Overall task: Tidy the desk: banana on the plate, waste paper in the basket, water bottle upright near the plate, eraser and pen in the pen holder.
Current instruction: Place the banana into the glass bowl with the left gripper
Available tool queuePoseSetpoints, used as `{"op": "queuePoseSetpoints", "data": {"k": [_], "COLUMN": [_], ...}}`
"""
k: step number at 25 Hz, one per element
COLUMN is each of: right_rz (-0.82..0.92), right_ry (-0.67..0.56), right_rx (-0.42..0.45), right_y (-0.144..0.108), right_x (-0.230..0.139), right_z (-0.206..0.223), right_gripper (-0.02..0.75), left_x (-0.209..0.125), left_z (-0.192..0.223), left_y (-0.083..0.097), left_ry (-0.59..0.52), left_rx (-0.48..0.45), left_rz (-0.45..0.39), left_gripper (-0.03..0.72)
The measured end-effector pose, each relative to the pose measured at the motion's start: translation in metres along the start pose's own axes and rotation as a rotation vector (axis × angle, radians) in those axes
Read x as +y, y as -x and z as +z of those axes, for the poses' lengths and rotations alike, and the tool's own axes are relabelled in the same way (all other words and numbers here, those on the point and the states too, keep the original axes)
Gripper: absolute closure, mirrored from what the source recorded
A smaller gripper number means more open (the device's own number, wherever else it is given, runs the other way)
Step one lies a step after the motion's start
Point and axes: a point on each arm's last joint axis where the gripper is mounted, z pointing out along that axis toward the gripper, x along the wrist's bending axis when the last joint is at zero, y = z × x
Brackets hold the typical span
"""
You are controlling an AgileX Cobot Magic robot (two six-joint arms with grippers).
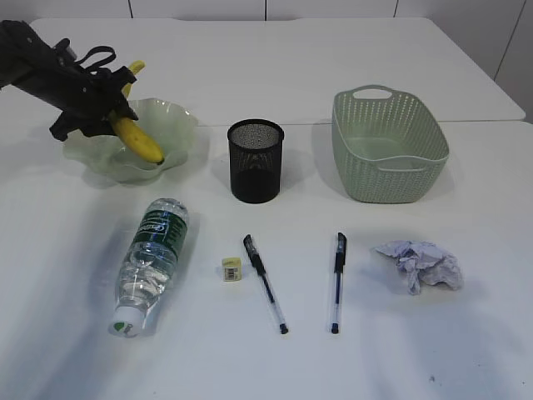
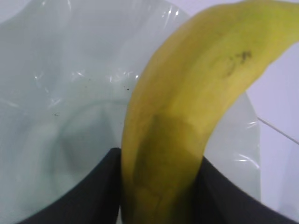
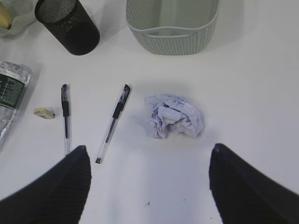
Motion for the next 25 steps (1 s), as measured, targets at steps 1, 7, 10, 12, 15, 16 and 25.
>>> {"op": "queuePoseSetpoints", "data": {"k": [1,7,10,12,15,16,25], "right_rz": [0.0,0.0,0.0,0.0,0.0,0.0,0.0], "right_ry": [0.0,0.0,0.0,0.0,0.0,-0.001,-0.001], "right_rx": [0.0,0.0,0.0,0.0,0.0,0.0,0.0], "right_y": [0.0,0.0,0.0,0.0,0.0,0.0,0.0], "right_x": [0.0,0.0,0.0,0.0,0.0,0.0,0.0], "right_z": [0.0,0.0,0.0,0.0,0.0,0.0,0.0], "right_gripper": [0.153,0.153,0.152,0.152,0.152,0.153,0.152], "left_x": [0.0,0.001,0.001,0.001,0.001,0.0,0.002], "left_z": [0.0,0.0,0.0,0.0,0.0,0.0,-0.026], "left_y": [0.0,0.0,0.0,0.0,0.0,0.0,0.01], "left_ry": [0.002,0.004,0.004,0.004,0.004,0.002,-0.05], "left_rx": [-0.001,-0.003,-0.003,-0.003,-0.003,-0.002,0.036], "left_rz": [0.0,-0.004,-0.004,-0.004,-0.004,-0.004,0.154], "left_gripper": [0.369,0.319,0.314,0.298,0.251,0.23,0.192]}}
